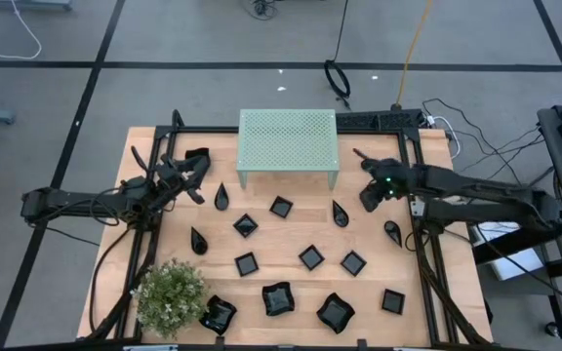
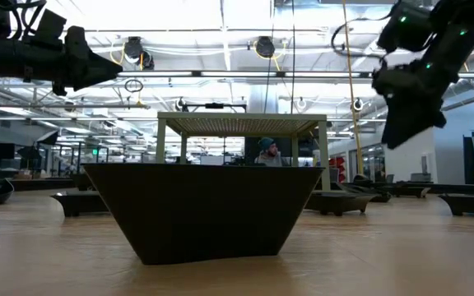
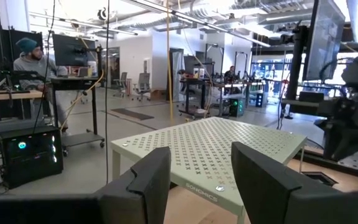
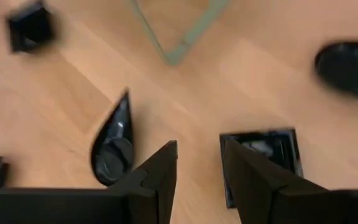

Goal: Pick & Place Mini shaped plates
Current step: Put the black square plate on the shelf

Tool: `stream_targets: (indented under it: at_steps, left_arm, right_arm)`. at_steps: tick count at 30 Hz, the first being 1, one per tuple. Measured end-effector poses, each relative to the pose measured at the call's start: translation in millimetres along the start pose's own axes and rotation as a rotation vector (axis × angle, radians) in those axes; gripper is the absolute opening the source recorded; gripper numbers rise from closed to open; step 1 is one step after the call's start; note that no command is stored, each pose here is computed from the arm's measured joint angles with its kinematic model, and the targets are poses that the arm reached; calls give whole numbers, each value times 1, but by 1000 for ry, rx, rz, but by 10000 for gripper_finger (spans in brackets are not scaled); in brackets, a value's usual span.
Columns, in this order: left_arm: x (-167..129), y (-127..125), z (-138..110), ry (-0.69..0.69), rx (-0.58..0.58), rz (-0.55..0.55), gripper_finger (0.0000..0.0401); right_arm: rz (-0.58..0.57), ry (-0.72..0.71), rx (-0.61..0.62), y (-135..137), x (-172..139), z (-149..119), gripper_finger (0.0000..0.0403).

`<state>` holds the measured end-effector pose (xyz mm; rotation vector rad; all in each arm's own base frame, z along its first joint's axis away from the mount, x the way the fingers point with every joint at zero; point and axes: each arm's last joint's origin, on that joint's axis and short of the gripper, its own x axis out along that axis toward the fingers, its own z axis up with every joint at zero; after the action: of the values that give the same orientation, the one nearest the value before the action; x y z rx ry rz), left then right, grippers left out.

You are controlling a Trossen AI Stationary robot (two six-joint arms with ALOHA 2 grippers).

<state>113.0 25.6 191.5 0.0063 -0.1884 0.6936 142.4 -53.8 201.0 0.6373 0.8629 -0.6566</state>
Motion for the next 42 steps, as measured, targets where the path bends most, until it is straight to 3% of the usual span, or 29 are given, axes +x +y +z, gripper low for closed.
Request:
stream_targets:
  at_steps: [7, 13, 18, 34, 42]
  left_arm:
    - [0, 0, 0, 0, 0, -1, 173]
    - [0, 0, 0, 0, 1, -1, 173]
    - [0, 0, 0, 0, 0, -2, 173]
    - [0, 0, 0, 0, 0, -2, 173]
    - [0, 0, 0, 0, 0, -2, 173]
  right_arm:
    - [-102, 143, -8, 1, 29, -2, 146]
    - [-207, 180, -49, -1, 43, -3, 191]
    - [-230, 223, -56, -1, 52, -5, 203]
    - [-298, 297, -117, -1, 77, -7, 192]
    - [-302, 309, -137, -2, 78, -8, 133]
